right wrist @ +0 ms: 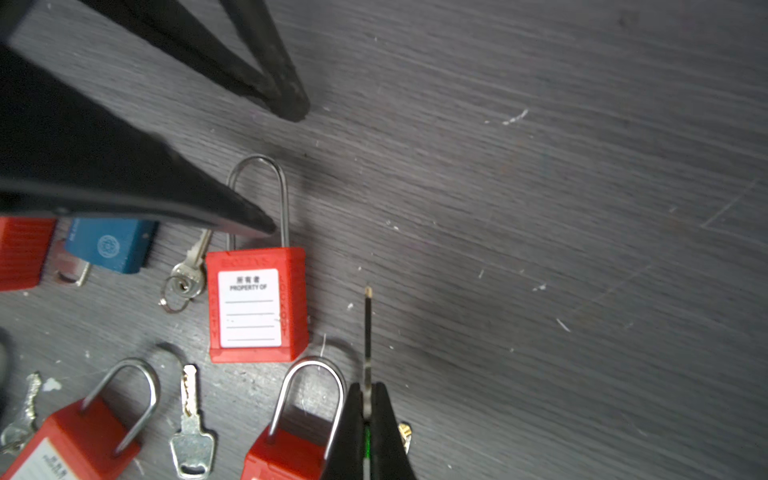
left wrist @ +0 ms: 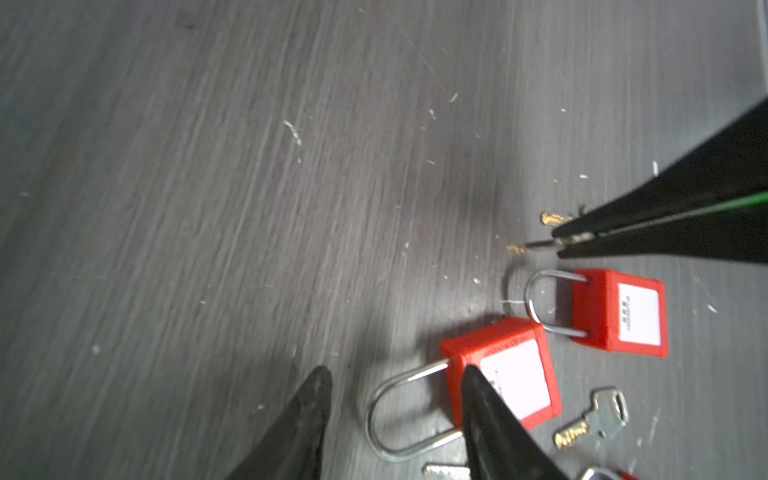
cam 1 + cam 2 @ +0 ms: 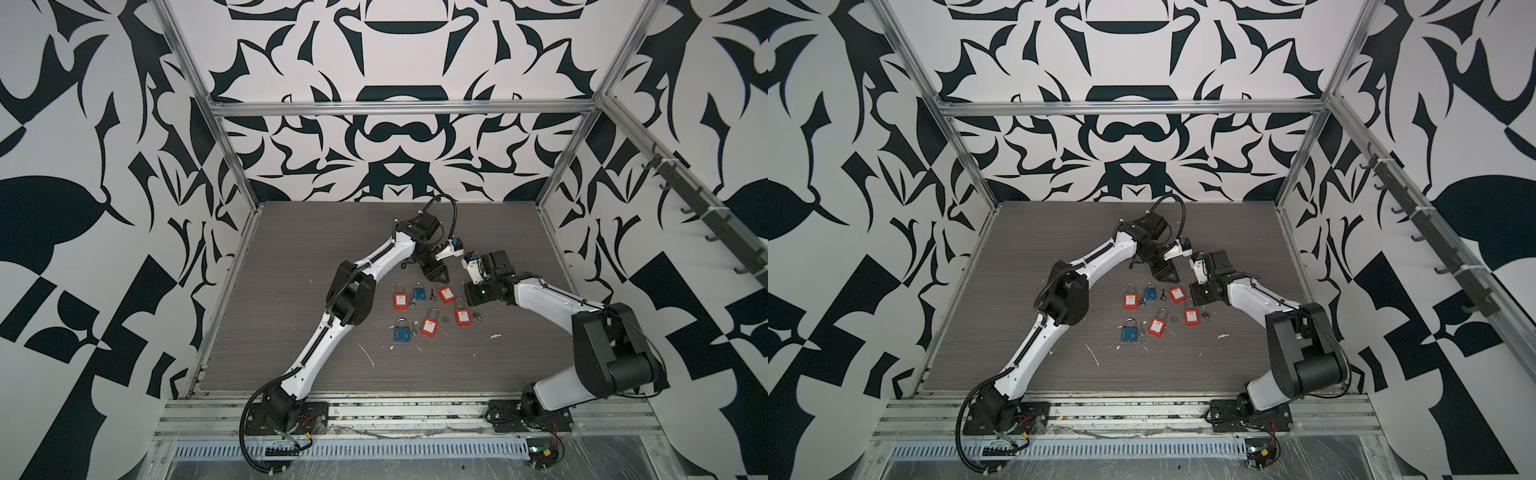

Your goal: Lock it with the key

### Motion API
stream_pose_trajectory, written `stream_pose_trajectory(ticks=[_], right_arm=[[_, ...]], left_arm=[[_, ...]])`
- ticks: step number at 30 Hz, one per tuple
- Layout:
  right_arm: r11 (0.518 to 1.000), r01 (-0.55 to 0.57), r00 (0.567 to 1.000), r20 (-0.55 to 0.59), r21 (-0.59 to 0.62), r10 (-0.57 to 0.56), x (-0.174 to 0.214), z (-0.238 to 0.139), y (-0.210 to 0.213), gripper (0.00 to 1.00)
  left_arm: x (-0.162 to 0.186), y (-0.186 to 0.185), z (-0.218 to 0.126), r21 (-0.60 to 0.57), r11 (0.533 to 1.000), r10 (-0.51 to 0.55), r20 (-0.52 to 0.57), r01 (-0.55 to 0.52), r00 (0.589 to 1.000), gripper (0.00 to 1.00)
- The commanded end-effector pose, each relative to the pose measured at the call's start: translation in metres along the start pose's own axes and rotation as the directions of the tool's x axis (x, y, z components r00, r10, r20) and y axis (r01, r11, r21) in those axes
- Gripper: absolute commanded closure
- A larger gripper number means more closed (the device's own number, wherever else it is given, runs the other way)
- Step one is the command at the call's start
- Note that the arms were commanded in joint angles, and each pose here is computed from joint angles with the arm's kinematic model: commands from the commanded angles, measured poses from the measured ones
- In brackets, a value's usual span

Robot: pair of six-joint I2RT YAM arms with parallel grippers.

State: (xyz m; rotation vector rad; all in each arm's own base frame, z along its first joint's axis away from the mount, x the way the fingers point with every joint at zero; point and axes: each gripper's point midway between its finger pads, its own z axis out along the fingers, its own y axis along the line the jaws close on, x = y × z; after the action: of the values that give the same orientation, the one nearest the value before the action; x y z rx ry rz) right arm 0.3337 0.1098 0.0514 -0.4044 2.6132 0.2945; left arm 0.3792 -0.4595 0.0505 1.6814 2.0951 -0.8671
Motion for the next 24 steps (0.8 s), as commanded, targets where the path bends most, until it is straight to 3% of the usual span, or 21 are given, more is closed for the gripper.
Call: stream_pose_trajectory(ticks=[1,5,9,13,16,18,20,24], right_arm=[[1.000,0.005,1.000,0.010,-0.029,-0.004,-0.018,-0.004,0.003,1.00],[0.999,-0.007,1.000,-0.026,-0.051,0.006,-0.023,0.006,0.004,1.00],[0.997,-0.014,0.997,-0.080,-0.071,0.008,-0.023,0.019,0.005,1.00],[0.997,-0.020,0.991,-0.131,-0.074,0.010,-0.021,0.024,0.005,0.98],[0.996,-0.020,0.993,-0.117,-0.085,0.010,-0.024,0.020,0.007,0.91],[0.996,-0.010,0.997,-0.083,-0.084,0.003,-0.029,0.012,0.008,0.86],[0.996,0.008,0.998,-0.068,-0.084,-0.013,-0.030,0.003,0.010,0.82],[0.996,0.029,0.998,-0.048,-0.088,-0.033,-0.032,-0.006,0.012,0.67]], left_arm=[[-0.039,0.002,-0.046,-0.071,0.997,0.021,0.124,-0.012,0.992,0.40],[-0.059,-0.001,-0.105,-0.080,0.995,-0.040,0.293,0.066,0.955,0.19],[-0.044,-0.019,-0.146,-0.106,0.988,-0.062,0.383,0.110,0.922,0.17],[-0.011,-0.034,-0.170,-0.131,0.974,-0.119,0.391,0.183,0.913,0.17],[0.017,-0.047,-0.182,-0.168,0.960,-0.148,0.382,0.226,0.912,0.16],[0.036,-0.055,-0.189,-0.193,0.948,-0.166,0.384,0.255,0.908,0.09],[0.050,-0.061,-0.196,-0.221,0.935,-0.177,0.390,0.278,0.904,0.08],[0.074,-0.066,-0.212,-0.262,0.901,-0.211,0.432,0.345,0.877,0.06]])
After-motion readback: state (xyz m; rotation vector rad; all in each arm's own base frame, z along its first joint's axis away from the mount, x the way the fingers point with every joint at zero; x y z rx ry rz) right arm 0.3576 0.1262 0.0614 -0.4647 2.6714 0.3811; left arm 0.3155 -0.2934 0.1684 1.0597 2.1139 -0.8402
